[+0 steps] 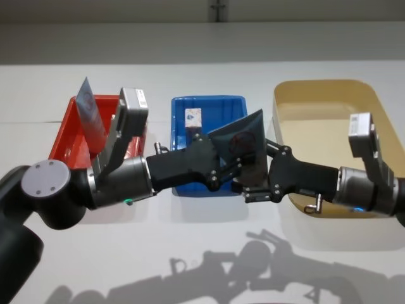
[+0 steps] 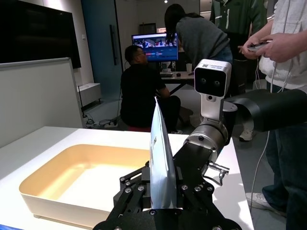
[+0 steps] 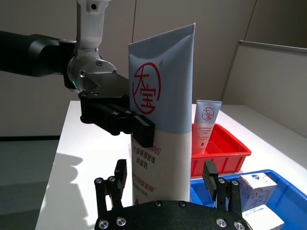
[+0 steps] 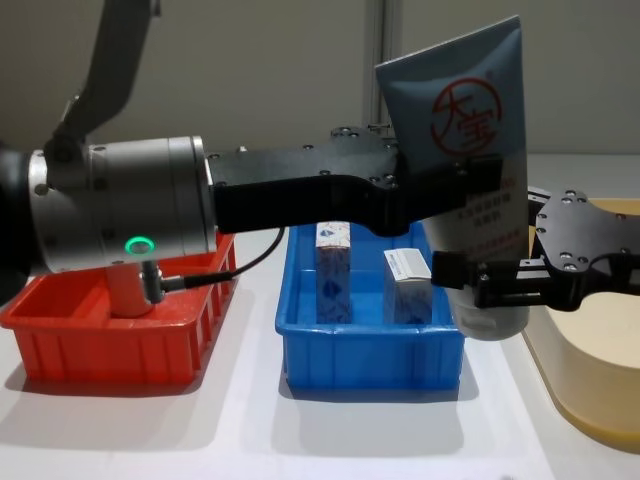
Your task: Bimanual collaborative sorting of washing and personal care products
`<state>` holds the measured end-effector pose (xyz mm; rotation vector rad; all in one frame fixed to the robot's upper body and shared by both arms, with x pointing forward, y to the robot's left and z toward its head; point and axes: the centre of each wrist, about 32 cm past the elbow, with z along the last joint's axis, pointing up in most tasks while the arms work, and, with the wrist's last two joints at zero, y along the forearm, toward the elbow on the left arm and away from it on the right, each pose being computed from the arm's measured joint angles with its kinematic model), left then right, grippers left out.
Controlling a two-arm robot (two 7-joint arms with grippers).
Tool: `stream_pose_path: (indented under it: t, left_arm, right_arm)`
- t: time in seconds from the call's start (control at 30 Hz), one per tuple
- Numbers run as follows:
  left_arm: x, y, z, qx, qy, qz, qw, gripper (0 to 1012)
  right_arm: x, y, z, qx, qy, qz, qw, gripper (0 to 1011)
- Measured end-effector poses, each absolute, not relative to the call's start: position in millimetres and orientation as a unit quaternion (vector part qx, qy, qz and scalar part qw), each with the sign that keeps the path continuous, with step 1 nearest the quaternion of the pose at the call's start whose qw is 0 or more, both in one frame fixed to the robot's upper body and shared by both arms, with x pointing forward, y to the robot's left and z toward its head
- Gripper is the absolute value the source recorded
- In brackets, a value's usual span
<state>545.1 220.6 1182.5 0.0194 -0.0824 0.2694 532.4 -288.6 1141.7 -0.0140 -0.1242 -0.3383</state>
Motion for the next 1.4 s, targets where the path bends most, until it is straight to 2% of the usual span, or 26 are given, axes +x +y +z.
stream_pose_path:
  t: [0.37,0.77,1.0,1.1,1.13,1.23,1.4]
  left_arm:
    - [545.1,220.6,1182.5,0.010,-0.041,0.135,0.990,253]
    - [545.1,220.6,1182.5,0.010,-0.041,0.134,0.990,253]
    - [545.1,220.6,1182.5,0.010,-0.041,0.134,0.990,253]
    - [545.1,220.5,1182.5,0.010,-0.041,0.135,0.990,253]
    - [545.1,220.6,1182.6,0.010,-0.041,0.135,0.990,253]
    - [545.1,220.6,1182.5,0.010,-0.041,0.135,0.990,253]
    - [545.1,220.6,1182.6,0.010,-0.041,0.135,0.990,253]
  right_arm:
    - [538.1,-277.8,1140.4,-0.009,-0.061,-0.159,0.985,1001]
    - [538.2,-277.9,1140.6,-0.009,-0.061,-0.160,0.985,979]
    - [538.2,-278.0,1140.6,-0.009,-0.061,-0.160,0.985,785]
    - [538.1,-277.8,1140.5,-0.009,-0.061,-0.159,0.985,736]
    - [538.0,-277.8,1140.5,-0.009,-0.061,-0.159,0.985,671]
    - [537.9,-277.8,1140.4,-0.009,-0.061,-0.159,0.985,586]
    - [537.9,-277.9,1140.4,-0.009,-0.061,-0.159,0.985,545]
